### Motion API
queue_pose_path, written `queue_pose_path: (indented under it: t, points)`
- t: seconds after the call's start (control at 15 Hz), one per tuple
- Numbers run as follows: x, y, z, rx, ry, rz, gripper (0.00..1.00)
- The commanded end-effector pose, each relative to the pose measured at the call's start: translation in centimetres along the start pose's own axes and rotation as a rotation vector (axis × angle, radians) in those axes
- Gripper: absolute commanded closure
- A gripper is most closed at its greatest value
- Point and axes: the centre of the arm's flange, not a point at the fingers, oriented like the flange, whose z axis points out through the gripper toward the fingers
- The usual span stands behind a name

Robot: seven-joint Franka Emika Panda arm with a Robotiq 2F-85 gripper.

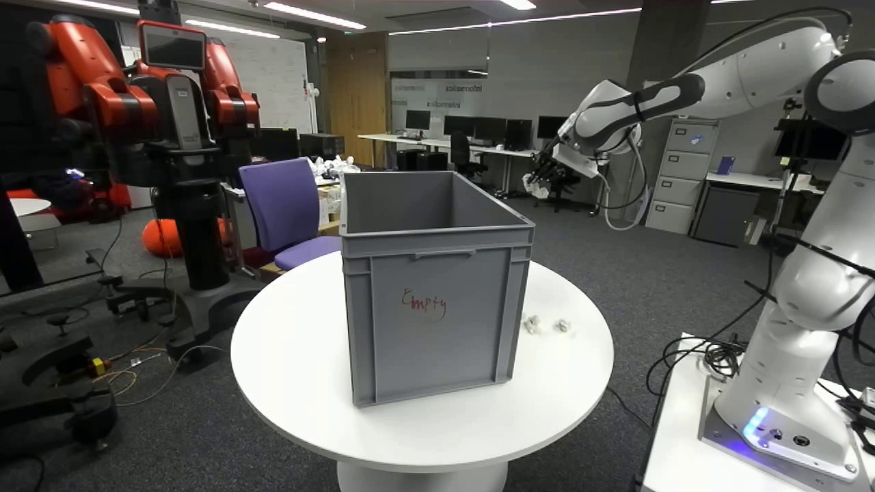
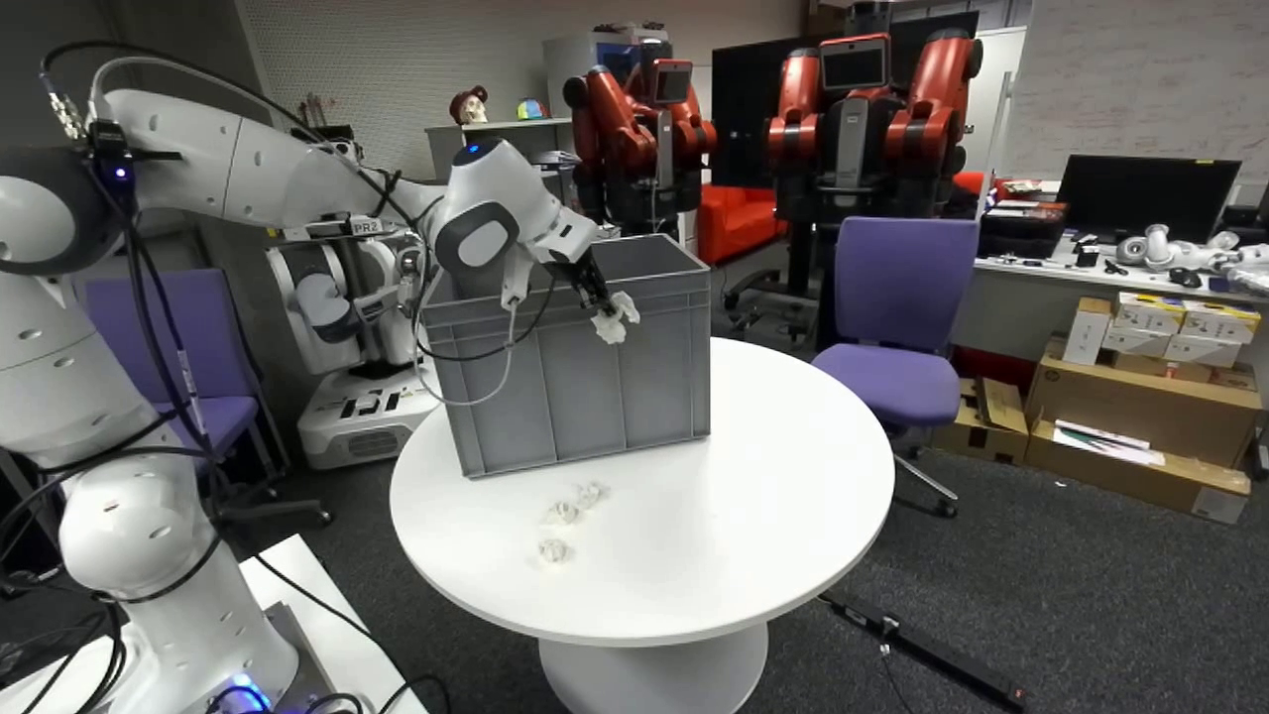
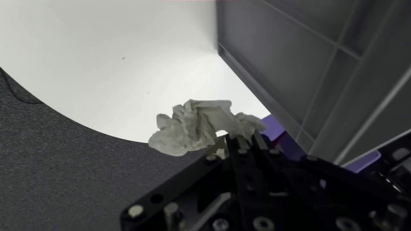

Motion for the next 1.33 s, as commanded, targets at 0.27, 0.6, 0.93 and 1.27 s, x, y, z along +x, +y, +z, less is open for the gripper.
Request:
queue_pose_path:
  t: [0.27,0.6,0.93,1.27]
  points:
    - [-9.4,-10.4,-8.0,0.063,0.136,-0.062,0.99]
    - [-15.2,-17.8,-7.1,0.048,0.169,-0.115,0.99]
    - [-19.1,-22.0,-4.5,0.022,0.168,-0.150,0.99]
    - [-19.8,-23.9,-3.0,0.024,0.156,-0.166,0.99]
